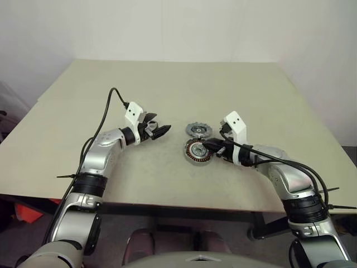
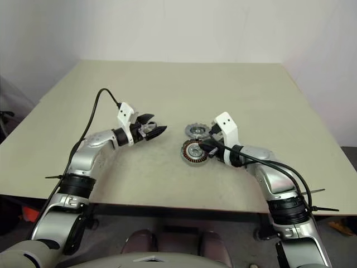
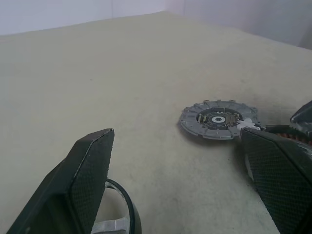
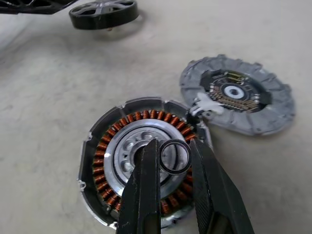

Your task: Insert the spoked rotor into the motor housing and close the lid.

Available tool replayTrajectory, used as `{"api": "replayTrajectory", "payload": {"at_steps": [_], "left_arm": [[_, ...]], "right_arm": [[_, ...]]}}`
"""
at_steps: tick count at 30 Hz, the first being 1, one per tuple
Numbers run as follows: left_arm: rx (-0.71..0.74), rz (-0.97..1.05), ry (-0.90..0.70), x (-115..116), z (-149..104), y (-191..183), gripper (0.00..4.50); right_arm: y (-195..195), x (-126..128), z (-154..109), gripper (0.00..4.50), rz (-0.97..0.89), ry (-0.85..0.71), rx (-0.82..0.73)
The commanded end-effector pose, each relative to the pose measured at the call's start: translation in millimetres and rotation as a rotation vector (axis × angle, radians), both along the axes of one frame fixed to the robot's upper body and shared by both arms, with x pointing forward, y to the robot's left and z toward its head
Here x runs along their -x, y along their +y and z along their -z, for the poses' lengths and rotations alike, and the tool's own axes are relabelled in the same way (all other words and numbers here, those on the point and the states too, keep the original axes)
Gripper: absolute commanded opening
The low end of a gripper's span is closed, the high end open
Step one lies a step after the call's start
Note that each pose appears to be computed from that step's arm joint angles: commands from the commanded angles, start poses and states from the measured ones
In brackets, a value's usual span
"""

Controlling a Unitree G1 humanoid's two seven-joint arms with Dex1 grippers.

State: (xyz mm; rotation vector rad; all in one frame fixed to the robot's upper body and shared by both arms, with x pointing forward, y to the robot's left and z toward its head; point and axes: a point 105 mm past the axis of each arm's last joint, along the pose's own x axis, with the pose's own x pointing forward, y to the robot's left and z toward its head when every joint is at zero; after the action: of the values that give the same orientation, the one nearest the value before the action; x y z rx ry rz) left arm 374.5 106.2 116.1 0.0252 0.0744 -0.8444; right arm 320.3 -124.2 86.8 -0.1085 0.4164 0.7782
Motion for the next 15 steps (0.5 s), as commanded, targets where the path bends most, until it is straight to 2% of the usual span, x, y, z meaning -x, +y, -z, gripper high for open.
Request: {"api": "replayTrajectory", "payload": {"at_steps": [1,15], "left_arm": [[0.005,-0.009,-0.062,-0.5,-16.7,4.3,4.41],[0.002,-0.02,-0.056,-0.3,-14.6,6.8,4.41]], "right_arm": [[5.9,-3.7,-14.9,0.56,-0.017,-0.061,0.004],[20.1,-0.1,-8.0,0.56,-0.044,-0.036,0.0]]}}
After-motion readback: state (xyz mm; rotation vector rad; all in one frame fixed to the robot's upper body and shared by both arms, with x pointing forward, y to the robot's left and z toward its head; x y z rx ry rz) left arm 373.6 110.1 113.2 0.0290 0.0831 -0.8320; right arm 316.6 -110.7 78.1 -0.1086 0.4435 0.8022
